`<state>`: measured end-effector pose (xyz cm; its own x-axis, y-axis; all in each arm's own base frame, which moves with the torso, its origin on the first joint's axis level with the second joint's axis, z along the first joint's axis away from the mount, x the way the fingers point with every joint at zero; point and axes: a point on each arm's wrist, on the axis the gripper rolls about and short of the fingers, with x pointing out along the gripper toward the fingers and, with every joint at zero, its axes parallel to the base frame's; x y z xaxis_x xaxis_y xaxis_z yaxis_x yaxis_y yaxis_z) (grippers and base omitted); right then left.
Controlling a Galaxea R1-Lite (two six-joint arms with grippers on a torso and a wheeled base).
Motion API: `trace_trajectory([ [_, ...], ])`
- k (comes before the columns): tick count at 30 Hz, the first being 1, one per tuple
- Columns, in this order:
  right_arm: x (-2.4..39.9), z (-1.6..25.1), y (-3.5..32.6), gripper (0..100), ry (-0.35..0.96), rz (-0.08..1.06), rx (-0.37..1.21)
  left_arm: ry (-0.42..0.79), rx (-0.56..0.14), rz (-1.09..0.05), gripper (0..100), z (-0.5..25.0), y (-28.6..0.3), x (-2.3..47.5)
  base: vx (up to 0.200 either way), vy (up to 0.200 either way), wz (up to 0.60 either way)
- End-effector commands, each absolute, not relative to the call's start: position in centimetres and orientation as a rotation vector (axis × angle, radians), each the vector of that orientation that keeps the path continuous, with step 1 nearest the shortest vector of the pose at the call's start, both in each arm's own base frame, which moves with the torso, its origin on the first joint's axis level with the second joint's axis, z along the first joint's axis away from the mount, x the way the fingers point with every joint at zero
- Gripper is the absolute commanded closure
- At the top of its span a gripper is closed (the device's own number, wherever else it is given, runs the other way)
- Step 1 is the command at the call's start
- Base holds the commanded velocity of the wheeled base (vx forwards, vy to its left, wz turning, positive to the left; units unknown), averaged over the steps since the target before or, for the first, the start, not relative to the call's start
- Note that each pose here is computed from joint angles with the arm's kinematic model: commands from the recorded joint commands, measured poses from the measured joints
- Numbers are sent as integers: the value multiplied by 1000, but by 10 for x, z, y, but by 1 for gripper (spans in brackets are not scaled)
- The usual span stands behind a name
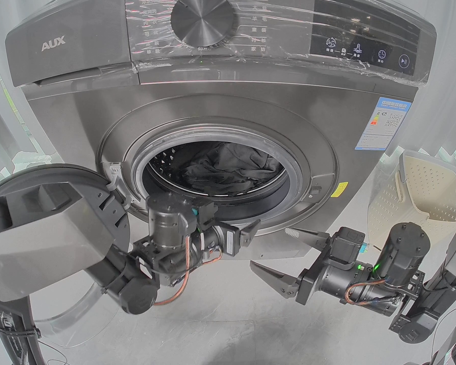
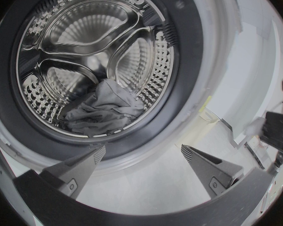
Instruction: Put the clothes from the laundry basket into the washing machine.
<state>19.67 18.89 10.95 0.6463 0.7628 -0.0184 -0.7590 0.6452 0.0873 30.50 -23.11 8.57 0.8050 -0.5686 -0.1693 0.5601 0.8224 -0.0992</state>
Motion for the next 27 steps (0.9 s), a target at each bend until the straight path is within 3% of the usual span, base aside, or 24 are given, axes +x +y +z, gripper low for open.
trace_trajectory([
  [1,194,124,166,0,11,809,85,137,-71,-660,0,107,-207,246,0,0,0],
  [7,189,116,160,0,55,792,73,71,-97,-651,0,117,-177,216,0,0,0],
  [14,178,108,144,0,123,690,105,34,-122,-610,0,127,-145,189,0,0,0],
  [23,176,125,117,0,45,552,126,17,-127,-551,0,130,-129,171,0,0,0],
  [27,171,127,107,0,39,519,123,9,-124,-521,0,131,-119,165,-200,0,0],
])
